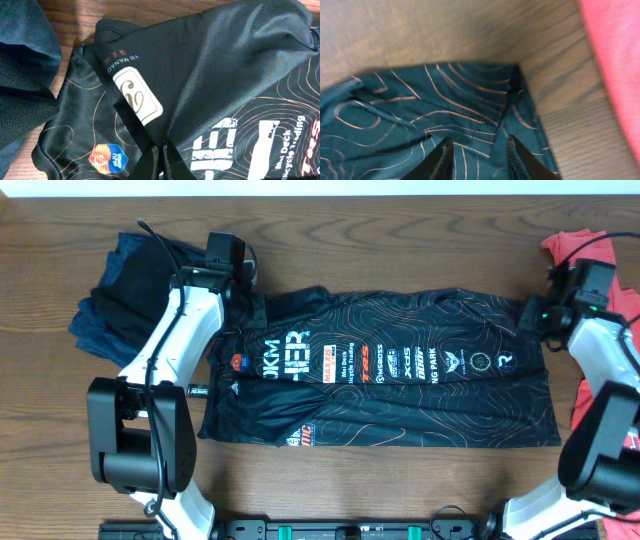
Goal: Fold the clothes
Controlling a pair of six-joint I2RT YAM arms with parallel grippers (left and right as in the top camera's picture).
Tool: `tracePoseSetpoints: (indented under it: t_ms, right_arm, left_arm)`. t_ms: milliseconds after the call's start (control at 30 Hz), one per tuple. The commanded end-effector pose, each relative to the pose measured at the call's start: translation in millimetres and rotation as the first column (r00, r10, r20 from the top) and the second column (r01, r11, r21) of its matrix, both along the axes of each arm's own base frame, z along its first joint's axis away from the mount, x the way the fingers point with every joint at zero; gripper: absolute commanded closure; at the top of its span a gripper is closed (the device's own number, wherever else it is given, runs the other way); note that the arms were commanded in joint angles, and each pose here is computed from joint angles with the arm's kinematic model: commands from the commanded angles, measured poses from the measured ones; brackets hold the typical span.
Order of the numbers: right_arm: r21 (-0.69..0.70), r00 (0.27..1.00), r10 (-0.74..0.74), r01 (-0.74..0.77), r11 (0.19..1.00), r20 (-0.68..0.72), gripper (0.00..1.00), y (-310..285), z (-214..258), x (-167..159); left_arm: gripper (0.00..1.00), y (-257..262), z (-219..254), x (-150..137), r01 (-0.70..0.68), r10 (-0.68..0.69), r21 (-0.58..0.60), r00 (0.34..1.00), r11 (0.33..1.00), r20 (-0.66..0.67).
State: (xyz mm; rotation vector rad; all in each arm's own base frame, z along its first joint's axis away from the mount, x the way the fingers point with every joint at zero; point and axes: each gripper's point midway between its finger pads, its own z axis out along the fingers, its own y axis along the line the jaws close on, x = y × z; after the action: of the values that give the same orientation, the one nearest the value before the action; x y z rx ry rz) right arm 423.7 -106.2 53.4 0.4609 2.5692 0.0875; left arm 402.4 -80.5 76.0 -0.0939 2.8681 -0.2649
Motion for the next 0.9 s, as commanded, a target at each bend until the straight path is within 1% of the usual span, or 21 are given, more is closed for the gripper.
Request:
tracePoseSetpoints:
  t_ms: [0,233,400,533,633,800,833,867]
  right_arm:
    - [0.016,0.999,0.017,-0.016,1.0,-0.041,0.66,7,-19,3]
    - [0.034,0.995,0.02,-0.016,0.999,-0.098,0.67,9,-48,-1]
    - [0.038,0.995,0.024,-0.02,0.999,-0.097,0.68,10,-51,0]
    - [0.04,0.994,0.024,-0.02,0.999,-0.106,0.71,10,-53,-1]
    - [0.047,0.992,0.028,-0.022,0.999,-0.126,0.74,13,-59,-5]
    - [0.063,0.985,0.037,-0.027,0.998,-0.169,0.74,18,-71,-12]
    - [0.064,0.984,0.039,-0.028,0.998,-0.172,0.76,19,-72,-12]
    - [0.064,0.984,0.039,-0.028,0.998,-0.172,0.82,19,-72,-12]
  left_arm:
    - [0.94,-1,-1,1,-0.001,0.001,-0.009,1.0,1.0,-0.006]
    - [0.94,-1,-1,1,-0.001,0.001,-0.009,1.0,1.0,-0.005]
    - [0.94,-1,-1,1,-0.001,0.001,-0.009,1.0,1.0,-0.005]
    - [0.94,-1,-1,1,-0.001,0.001,-0.009,1.0,1.0,-0.005]
    - [0.94,-1,-1,1,-0.001,0.001,-0.009,1.0,1.0,-0.005]
    - [0.94,-1,-1,1,-0.001,0.001,-0.009,1.0,1.0,-0.006]
    - [0.94,-1,-1,1,-0.001,0.001,-0.009,1.0,1.0,-0.006]
    - [0.94,-1,-1,1,-0.001,0.001,-0.009,1.0,1.0,-0.006]
